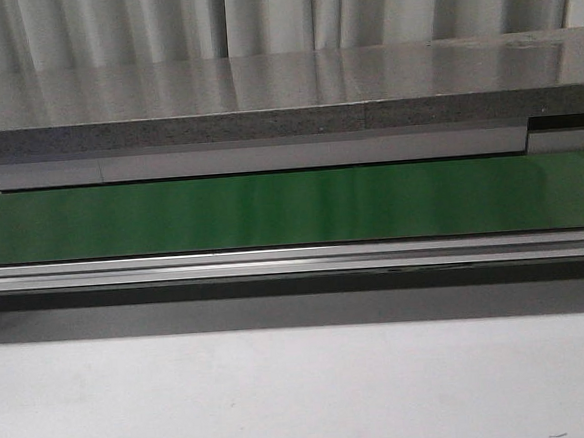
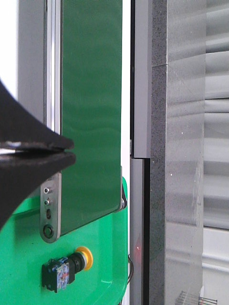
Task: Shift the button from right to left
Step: 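Move the right gripper over the yellow push button in the green tray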
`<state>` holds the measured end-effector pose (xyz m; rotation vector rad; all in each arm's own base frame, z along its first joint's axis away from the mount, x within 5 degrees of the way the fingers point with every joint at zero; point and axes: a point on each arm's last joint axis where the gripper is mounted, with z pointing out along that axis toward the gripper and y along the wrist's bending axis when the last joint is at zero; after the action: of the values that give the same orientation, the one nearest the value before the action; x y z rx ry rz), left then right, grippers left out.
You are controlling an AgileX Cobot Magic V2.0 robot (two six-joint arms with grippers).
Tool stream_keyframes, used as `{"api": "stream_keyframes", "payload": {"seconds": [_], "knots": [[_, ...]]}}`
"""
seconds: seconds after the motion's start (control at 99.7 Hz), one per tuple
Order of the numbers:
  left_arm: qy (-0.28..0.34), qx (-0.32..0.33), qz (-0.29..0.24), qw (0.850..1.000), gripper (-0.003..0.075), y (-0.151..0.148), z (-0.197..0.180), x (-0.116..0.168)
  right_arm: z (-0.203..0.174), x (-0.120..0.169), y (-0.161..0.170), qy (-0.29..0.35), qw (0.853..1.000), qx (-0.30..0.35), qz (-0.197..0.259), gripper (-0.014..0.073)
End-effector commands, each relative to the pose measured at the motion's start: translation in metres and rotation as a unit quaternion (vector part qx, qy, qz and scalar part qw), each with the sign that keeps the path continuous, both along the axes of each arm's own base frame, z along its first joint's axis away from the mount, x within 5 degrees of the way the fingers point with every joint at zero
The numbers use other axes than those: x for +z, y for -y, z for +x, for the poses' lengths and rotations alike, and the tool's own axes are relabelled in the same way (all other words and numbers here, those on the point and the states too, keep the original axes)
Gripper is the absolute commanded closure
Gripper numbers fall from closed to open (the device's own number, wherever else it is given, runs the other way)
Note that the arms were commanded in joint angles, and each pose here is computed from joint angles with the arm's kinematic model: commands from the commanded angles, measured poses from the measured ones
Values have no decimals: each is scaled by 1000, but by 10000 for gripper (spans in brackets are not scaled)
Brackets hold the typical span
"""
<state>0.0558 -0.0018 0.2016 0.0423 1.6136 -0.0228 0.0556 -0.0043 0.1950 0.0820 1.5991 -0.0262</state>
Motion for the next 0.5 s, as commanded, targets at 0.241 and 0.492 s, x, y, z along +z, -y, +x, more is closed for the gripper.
{"api": "stream_keyframes", "payload": {"seconds": [0.241, 0.492], "knots": [[32, -8, -1, 999, 740, 1, 0, -7, -1, 12, -1, 50, 999, 1, -7, 662], [32, -8, -1, 999, 740, 1, 0, -7, -1, 13, -1, 52, 999, 1, -15, 662]]}}
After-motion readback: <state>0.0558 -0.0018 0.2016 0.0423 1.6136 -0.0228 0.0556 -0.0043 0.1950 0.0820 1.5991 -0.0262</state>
